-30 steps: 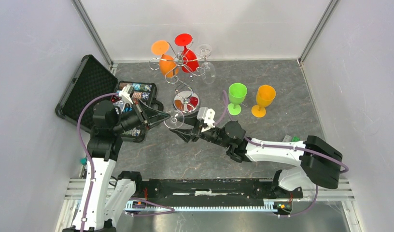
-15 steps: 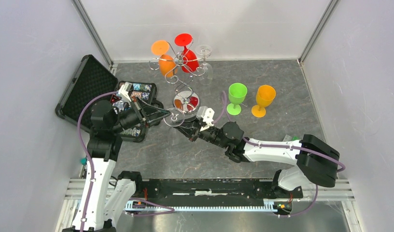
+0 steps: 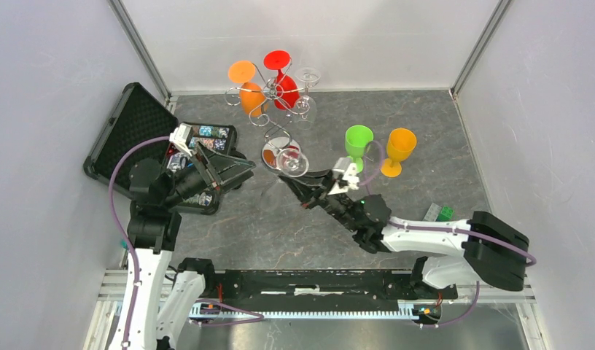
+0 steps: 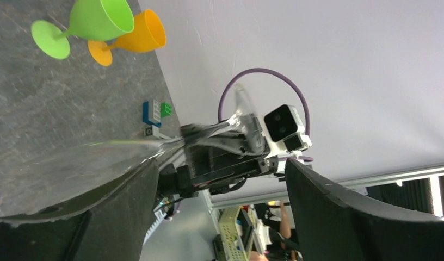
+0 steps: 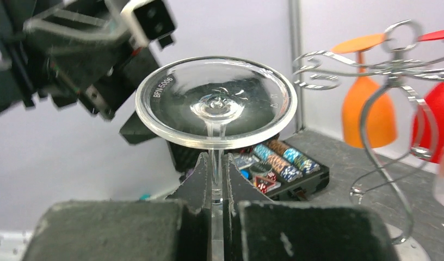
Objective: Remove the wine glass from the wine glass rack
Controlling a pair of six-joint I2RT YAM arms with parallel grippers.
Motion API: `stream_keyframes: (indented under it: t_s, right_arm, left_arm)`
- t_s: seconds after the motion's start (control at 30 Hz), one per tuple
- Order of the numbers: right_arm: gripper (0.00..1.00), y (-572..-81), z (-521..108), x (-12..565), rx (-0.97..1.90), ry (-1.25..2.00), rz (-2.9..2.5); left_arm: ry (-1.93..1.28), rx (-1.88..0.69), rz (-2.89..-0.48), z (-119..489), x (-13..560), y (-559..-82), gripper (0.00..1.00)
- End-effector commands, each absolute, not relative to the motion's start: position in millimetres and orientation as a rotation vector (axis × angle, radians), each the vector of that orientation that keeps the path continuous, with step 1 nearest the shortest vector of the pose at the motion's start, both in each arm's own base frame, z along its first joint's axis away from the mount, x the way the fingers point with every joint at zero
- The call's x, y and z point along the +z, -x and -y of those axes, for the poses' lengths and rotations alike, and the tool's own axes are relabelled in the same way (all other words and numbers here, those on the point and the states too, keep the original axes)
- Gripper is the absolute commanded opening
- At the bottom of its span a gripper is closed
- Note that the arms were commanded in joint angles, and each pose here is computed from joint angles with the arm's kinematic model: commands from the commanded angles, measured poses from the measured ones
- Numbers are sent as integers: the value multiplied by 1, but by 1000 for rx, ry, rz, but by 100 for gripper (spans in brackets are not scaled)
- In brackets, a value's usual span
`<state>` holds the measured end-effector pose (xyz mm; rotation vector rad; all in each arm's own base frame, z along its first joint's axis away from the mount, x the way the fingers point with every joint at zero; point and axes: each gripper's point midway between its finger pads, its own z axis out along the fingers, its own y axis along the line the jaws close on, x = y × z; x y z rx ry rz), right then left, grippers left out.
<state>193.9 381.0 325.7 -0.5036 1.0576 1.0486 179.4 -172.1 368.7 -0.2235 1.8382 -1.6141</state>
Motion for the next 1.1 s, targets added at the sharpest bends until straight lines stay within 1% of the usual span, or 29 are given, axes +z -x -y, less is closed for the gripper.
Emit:
stream_keyframes:
  t_s: [0.0,0.1,0.17,0.27,0.4,0.6,0.73,0.83,0.9,0.93,0.97,1.0,1.07]
  right_arm:
    - [0,-197,-307,395,1105,116,-875]
    - [0,-201,-265,403,1117,-76,-833]
    - [0,-199,-242,408,1127,-166,-787]
    - [0,-195,-217,416,1159,-269,-724]
    - [0,-195,-200,420,1239,-390,-690]
    - [0,-192,-178,431,1283,-495,-632]
    - [0,-189,-167,434,1272,-509,-612]
    - [0,-188,-161,433,1281,-528,-608]
    - [0,-187,-160,433,1301,-538,-603]
    - [0,-186,-159,433,1312,-541,-599]
    - [0,-185,-160,433,1320,-542,-598]
    - [0,-185,-159,433,1328,-544,-595]
    - [0,-184,-159,432,1344,-554,-594]
  left_arm:
    - [133,-1494,-1769,166,376,-176,92]
    - [169,-1482,-1795,165,360,-181,97]
    - [200,-1481,-1807,164,350,-186,97]
    - [157,-1530,-1774,173,349,-185,98]
    - [87,-1556,-1771,193,352,-181,99]
    - [67,-1537,-1871,227,333,-187,92]
    - [83,-1465,-1876,228,332,-191,93]
    - [90,-1511,-1855,233,337,-190,93]
    - [93,-1584,-1824,241,344,-190,88]
    - [88,-1616,-1807,245,348,-189,81]
    - [66,-1651,-1763,248,356,-188,70]
    - [46,-1678,-1737,251,362,-186,62]
    - [13,-1717,-1705,257,370,-183,55]
